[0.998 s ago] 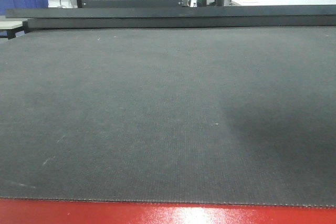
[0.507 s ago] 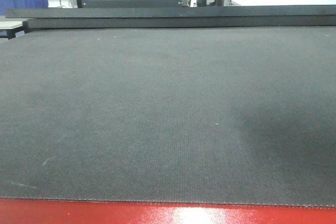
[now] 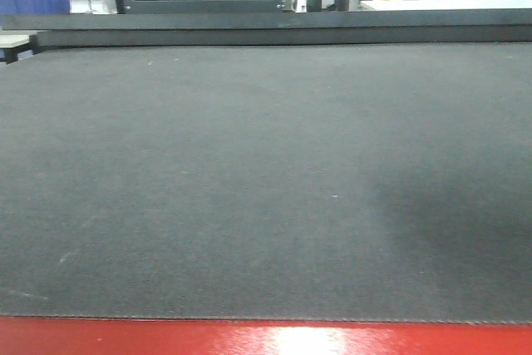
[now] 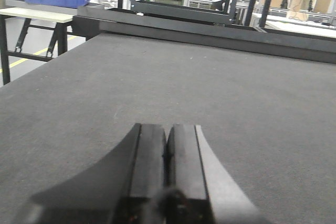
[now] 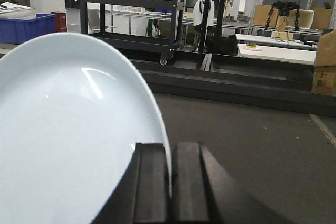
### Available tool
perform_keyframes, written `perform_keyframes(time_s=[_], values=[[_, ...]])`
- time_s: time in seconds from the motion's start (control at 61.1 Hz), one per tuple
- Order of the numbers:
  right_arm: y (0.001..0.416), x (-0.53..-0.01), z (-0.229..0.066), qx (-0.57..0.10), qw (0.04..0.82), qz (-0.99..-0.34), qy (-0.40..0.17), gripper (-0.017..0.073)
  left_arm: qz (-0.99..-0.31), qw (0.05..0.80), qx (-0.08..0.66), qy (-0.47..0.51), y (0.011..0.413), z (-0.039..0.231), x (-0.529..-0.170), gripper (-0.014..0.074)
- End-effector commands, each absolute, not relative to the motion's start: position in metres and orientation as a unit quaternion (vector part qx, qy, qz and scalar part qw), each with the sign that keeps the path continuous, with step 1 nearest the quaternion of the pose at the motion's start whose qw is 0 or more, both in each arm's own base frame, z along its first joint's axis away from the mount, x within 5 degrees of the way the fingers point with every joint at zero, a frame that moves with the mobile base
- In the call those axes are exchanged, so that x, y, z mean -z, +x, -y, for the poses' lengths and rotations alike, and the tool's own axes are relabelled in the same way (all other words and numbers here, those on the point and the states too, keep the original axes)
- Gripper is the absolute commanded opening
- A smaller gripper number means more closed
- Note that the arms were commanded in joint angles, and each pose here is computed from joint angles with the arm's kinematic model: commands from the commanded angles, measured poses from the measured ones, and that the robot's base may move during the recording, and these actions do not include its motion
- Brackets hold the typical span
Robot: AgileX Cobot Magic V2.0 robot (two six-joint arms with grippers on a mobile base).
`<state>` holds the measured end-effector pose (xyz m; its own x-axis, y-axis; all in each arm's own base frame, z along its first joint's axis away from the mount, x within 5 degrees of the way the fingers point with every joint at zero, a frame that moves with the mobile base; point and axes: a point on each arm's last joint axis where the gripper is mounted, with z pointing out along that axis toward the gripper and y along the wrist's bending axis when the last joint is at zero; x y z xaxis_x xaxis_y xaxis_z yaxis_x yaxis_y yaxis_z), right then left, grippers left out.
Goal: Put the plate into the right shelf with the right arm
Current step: 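Drive the base to the shelf of blue bins holding the plate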
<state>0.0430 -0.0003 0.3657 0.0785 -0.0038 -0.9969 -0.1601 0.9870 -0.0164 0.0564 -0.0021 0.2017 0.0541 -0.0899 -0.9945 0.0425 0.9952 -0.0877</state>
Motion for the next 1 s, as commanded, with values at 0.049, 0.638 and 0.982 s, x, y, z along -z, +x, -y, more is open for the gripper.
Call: perform_keyframes(time_s=[0.049, 0.638, 0.982], values=[[0.0389, -0.3844, -0.0008, -0.053, 0.771, -0.631, -0.073, 0.0055, -0.652, 0.757, 0.051, -0.017, 0.0550, 0.0022, -0.2080, -0.0047], [0.0389, -0.3844, -0.0008, -0.053, 0.771, -0.631, -0.073, 0.0055, -0.652, 0.757, 0.051, -0.017, 0.0550, 0.0022, -0.2080, -0.0047], [0.0389, -0.3844, -0.0008, -0.053, 0.771, -0.631, -0.073, 0.0055, -0.652, 0.757, 0.051, -0.017, 0.0550, 0.0022, -0.2080, -0.0047]])
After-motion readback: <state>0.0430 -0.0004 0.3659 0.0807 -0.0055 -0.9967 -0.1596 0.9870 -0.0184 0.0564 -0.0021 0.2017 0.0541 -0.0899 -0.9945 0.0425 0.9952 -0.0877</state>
